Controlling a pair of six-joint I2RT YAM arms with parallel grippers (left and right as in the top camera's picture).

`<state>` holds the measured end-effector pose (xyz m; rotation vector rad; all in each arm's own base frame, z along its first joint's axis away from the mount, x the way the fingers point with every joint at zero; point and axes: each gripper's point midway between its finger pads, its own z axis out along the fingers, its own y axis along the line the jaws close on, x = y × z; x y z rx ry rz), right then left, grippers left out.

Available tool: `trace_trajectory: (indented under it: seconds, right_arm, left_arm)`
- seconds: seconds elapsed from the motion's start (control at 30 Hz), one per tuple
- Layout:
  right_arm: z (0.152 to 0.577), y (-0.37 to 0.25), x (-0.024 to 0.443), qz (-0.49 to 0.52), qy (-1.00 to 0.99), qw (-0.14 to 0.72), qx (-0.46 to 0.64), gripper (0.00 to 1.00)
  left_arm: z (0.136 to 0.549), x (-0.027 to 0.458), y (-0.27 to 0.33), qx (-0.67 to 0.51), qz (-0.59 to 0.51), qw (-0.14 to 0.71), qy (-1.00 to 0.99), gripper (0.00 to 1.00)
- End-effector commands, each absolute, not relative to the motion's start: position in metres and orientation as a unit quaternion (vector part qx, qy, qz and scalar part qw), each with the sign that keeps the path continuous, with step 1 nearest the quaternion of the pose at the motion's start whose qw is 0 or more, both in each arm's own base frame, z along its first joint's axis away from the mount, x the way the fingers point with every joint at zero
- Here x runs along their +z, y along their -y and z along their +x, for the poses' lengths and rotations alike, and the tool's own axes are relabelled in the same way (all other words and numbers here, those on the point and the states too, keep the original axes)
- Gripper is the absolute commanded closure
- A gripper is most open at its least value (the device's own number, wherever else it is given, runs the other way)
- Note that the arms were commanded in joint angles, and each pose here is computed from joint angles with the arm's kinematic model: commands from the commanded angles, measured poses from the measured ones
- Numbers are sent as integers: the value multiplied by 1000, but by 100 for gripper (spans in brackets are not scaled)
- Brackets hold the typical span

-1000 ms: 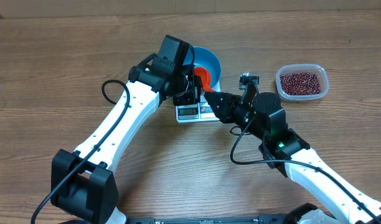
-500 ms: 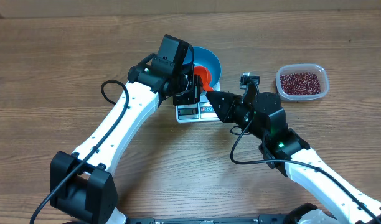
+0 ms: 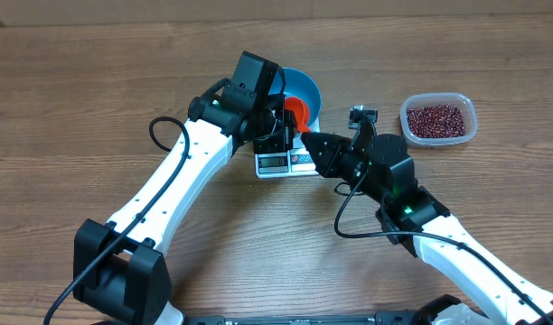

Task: Scoop item into bowl and weigh 150g on scale
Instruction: 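Close the right gripper on the blue handle of the scoop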

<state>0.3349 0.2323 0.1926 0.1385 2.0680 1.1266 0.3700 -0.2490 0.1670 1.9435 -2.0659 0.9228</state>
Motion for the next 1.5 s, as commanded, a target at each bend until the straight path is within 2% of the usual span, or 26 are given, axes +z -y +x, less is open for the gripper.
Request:
trace_trajectory:
  seconds: [0.0,0.7,0.93,1.17,1.4,1.43,1.47]
  right_arm:
    - [339,-233,201,54,-805,393,441,91]
    - [348,-224,202,77,-803,415,421,94]
    - [350,-224,208,75,-795,424,426,89]
    - [351,-223,208,77,-795,428,424,96]
    - [351,-223,208,78,-795,428,423,96]
    - [351,-223,208,78,-795,428,423,96]
    - [351,-223,208,78,-795,428,423,96]
  left_arm:
    - [366,181,254,320,645,80,689,95]
    - [367,180,251,317,648,74,689,96]
    - [367,180,251,317,648,73,689,96]
    - [367,180,251,318,648,73,689,96]
    - [367,180,251,318,648,73,689,96]
    - [367,180,251,317,648,72,689,90]
    - [367,180,251,317,648,72,689,76]
